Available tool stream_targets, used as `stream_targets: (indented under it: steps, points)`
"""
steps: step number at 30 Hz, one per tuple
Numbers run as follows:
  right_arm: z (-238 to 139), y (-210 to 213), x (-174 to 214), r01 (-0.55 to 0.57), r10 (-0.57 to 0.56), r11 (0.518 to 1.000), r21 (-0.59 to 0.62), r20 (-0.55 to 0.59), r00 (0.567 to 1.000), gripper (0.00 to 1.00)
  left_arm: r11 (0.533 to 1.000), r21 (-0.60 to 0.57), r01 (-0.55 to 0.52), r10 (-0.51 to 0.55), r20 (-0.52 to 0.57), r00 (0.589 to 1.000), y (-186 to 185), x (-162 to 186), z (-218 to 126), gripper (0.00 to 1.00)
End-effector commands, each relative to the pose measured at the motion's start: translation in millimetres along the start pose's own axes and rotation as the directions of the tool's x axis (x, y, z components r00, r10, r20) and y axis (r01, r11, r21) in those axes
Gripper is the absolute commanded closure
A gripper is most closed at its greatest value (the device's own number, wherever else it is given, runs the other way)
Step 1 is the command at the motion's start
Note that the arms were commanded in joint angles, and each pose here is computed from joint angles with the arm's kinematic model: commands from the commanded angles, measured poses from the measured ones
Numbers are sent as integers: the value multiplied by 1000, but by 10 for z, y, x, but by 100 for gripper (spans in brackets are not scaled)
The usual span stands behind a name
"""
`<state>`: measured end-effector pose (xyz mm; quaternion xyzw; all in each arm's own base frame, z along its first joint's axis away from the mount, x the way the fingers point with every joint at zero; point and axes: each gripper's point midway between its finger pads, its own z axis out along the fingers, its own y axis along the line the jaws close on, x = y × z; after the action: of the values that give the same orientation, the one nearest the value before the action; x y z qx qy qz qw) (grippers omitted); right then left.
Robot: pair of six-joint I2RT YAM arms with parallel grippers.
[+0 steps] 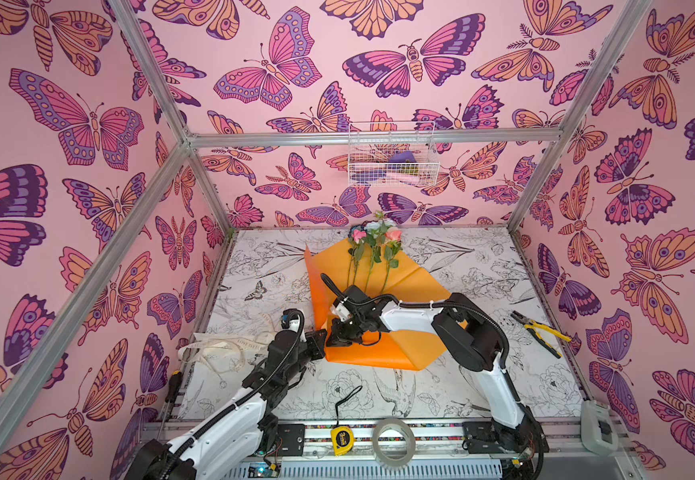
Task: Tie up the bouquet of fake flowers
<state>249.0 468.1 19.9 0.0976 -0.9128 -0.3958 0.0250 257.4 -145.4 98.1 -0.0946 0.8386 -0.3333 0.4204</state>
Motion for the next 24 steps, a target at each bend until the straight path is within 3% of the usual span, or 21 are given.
stream_targets:
  steps: [1,9,24]
  points:
    - [85,-57,-9,-40,40,999,-15,-9,999,94,999,49,-4,3,25,1000,-155,-101,18,100]
    - [1,-218,-6,-59,58,997,47,30,998,94,996,91,-13,14,-6,1000,-269,-54,88,100]
    - [-700,-324,-299,-17,-13,986,168,177,984,85,993,113,-40,46,-52,998,-352,-1,257,100]
